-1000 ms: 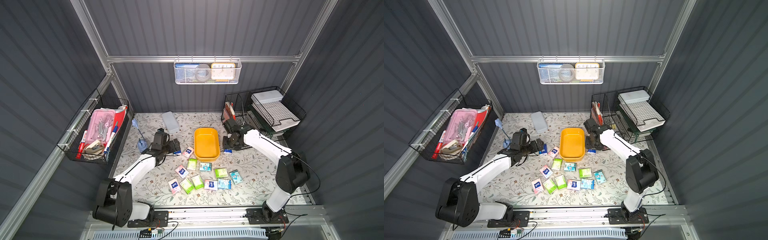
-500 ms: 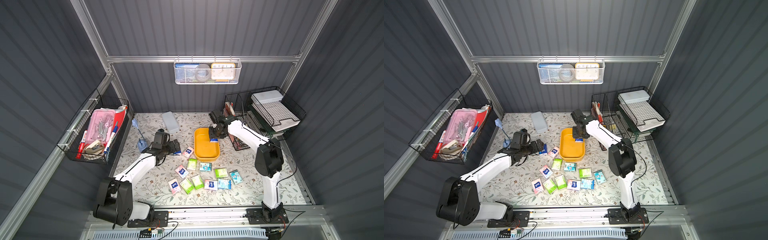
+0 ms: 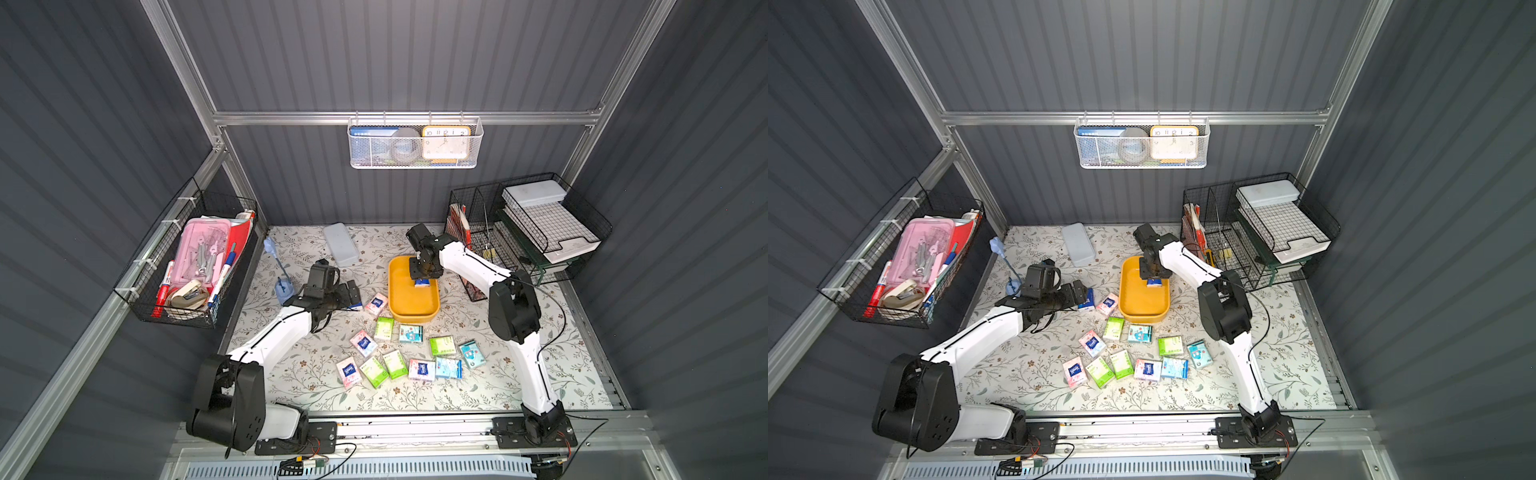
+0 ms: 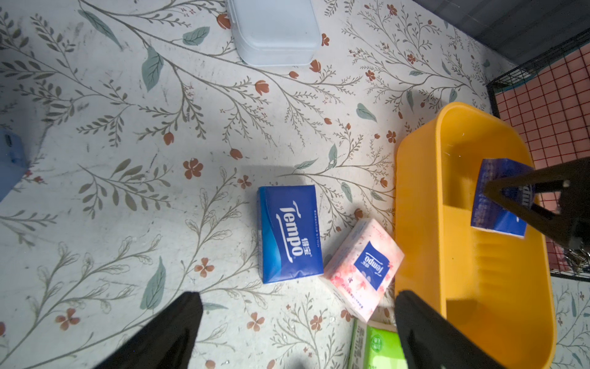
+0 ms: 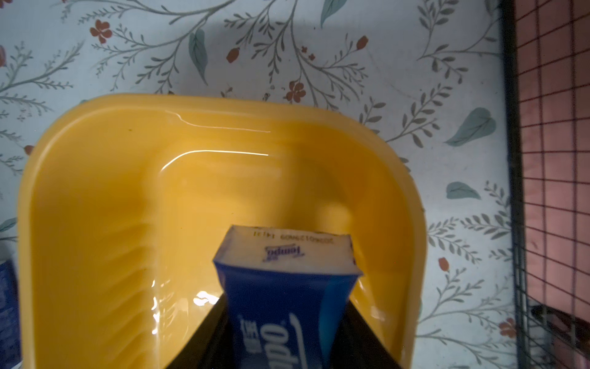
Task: Put the pocket tissues into the storage box
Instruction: Place the pocket tissues in the storage box.
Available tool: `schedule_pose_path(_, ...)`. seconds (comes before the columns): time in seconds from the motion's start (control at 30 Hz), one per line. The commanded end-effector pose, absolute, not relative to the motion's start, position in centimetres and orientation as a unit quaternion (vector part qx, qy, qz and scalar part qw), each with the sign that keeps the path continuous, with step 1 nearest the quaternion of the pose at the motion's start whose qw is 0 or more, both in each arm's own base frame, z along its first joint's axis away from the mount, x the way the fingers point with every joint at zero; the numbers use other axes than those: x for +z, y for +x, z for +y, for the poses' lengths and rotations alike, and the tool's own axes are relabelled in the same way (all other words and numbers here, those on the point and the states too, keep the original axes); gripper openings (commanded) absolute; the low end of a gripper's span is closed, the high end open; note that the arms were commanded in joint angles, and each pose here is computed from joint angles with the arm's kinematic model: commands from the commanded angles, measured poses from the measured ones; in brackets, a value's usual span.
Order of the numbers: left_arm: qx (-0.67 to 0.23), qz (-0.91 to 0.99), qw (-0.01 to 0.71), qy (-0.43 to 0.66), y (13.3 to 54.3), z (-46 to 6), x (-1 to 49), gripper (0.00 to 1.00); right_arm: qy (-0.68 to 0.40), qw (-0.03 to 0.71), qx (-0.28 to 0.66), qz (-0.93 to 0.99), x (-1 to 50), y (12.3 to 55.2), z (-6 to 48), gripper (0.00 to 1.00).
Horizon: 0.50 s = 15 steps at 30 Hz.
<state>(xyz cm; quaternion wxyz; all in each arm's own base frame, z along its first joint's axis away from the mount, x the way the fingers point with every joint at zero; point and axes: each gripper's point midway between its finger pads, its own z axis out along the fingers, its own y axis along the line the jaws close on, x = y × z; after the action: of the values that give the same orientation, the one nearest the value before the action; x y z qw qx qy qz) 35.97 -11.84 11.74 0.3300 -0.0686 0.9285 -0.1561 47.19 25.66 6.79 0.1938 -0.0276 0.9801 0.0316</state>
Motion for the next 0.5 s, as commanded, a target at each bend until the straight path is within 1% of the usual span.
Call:
schedule_pose_path(0.0,-0.154,0.929,0.331,-0.061,35.9,-11.9,12.5,0.99,-0.027,0.217,0.005,0.976,6.8,48.3,25.4,0.48)
schedule_pose_path(0.2,-0.152,0.928,0.333,-0.061,35.7,-11.8,12.8,0.99,-0.026,0.212,-0.005,0.977,5.7,48.5,25.2,0.48)
schedule_pose_path(0.27,-0.152,0.928,0.334,-0.061,35.7,-11.8,12.9,0.99,-0.025,0.210,-0.005,0.977,5.4,48.5,25.2,0.51)
schedule_pose_path(0.33,-0.153,0.928,0.333,-0.062,35.6,-11.8,12.9,0.99,-0.025,0.210,-0.002,0.977,5.3,48.6,25.4,0.56)
schedule_pose_path(0.47,-0.153,0.929,0.332,-0.062,35.5,-11.7,13.0,0.99,-0.023,0.217,0.005,0.976,5.9,49.0,25.6,0.60)
